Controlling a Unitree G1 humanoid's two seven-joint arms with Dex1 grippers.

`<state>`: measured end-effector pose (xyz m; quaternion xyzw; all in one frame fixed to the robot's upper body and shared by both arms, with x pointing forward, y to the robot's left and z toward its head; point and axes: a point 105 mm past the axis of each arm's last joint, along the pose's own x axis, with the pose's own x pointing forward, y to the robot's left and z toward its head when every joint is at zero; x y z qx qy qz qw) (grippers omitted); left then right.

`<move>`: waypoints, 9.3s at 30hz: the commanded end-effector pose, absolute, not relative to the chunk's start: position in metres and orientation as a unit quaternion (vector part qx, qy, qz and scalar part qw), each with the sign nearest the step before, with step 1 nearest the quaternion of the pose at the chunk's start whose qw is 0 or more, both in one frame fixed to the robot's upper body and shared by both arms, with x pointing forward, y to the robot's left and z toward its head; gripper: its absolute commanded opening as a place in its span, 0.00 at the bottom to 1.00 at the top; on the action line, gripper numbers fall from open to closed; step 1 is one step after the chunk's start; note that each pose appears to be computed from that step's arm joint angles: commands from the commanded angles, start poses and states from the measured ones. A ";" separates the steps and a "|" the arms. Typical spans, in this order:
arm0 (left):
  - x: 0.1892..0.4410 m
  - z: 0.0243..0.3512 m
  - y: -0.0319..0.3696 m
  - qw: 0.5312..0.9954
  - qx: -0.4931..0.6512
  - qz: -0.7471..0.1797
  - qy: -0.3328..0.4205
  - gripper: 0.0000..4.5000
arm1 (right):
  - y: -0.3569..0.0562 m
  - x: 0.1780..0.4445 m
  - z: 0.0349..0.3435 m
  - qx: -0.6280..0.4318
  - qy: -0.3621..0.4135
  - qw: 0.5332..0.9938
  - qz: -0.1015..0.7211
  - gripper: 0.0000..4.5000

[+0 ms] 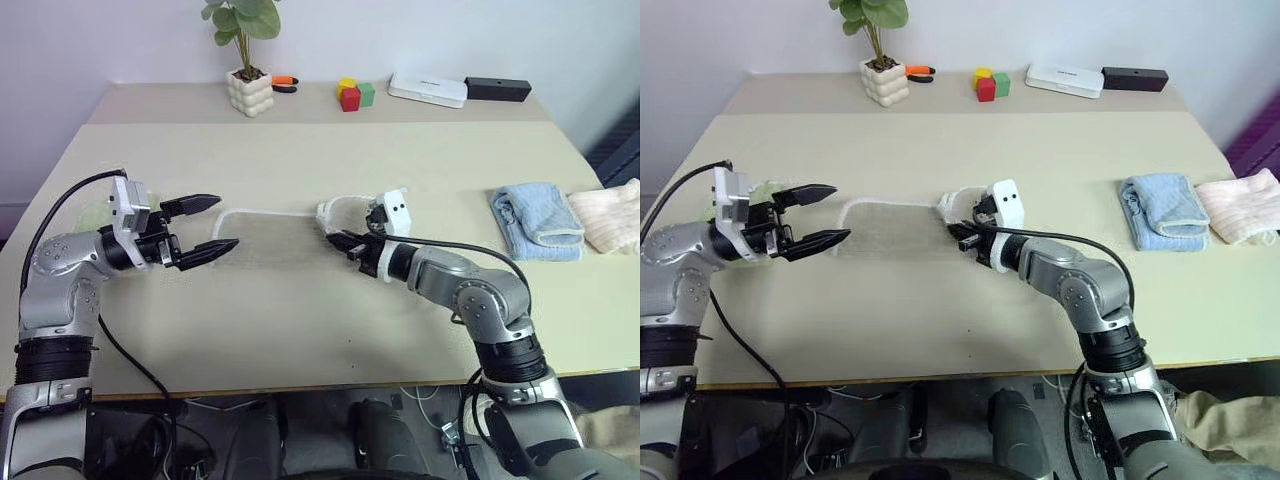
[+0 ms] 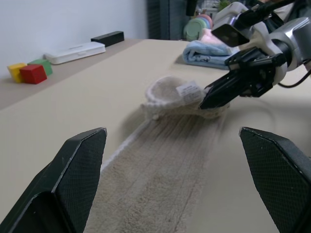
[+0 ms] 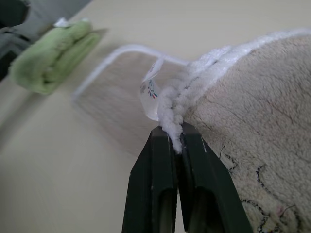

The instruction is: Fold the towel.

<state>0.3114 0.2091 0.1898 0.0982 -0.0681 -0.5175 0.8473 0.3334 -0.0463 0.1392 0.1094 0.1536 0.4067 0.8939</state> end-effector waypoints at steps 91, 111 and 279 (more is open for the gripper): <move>0.279 0.111 0.218 0.838 -0.528 -0.077 0.114 1.00 | -0.126 0.307 0.192 -0.206 -0.053 0.817 0.537 0.99; 0.315 0.101 0.195 0.804 -0.571 -0.089 0.143 0.00 | -0.126 0.311 0.190 -0.219 -0.057 0.828 0.513 1.00; 0.296 0.216 0.170 0.819 0.003 -0.565 -0.099 1.00 | -0.102 0.362 0.105 0.262 0.250 0.883 0.299 0.14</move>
